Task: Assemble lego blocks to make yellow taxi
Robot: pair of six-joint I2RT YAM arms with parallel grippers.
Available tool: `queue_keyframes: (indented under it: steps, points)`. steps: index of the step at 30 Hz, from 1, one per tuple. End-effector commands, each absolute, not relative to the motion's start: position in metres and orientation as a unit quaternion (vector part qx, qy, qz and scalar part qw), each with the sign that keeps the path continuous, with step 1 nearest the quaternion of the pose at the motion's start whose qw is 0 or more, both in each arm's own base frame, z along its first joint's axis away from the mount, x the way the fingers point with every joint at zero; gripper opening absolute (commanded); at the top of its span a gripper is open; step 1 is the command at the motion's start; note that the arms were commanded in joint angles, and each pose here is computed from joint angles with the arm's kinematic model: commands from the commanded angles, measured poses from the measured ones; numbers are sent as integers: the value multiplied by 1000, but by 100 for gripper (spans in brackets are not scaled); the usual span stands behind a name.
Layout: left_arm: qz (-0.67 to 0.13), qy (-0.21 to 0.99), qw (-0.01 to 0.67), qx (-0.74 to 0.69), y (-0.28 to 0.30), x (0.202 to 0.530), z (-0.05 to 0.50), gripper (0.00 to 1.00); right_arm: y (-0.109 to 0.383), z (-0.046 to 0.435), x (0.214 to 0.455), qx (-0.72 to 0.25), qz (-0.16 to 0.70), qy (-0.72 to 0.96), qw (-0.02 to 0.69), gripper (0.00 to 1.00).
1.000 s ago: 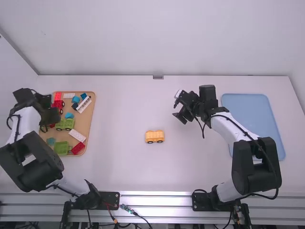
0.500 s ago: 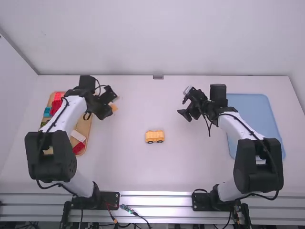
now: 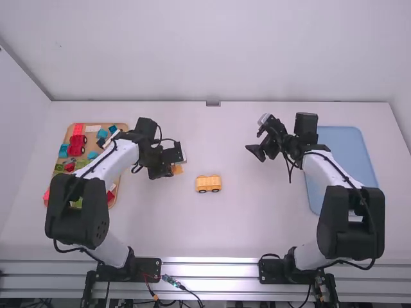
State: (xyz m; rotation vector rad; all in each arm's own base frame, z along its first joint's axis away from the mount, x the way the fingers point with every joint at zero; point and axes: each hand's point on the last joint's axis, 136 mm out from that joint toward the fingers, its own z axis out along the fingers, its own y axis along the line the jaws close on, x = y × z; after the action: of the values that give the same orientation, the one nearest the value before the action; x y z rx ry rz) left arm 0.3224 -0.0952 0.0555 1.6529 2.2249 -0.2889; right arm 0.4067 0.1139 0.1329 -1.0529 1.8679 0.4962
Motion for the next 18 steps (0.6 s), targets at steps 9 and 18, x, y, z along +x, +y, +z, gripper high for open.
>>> queue_keyframes:
  steps: [9,18]
  points:
    - [-106,768,198,600,-97,294,7,2,124,128,392,-438,224,754,435,99]
    - [-103,768,191,602,-96,290,2,10,146,115,377,-478,227,739,417,99]
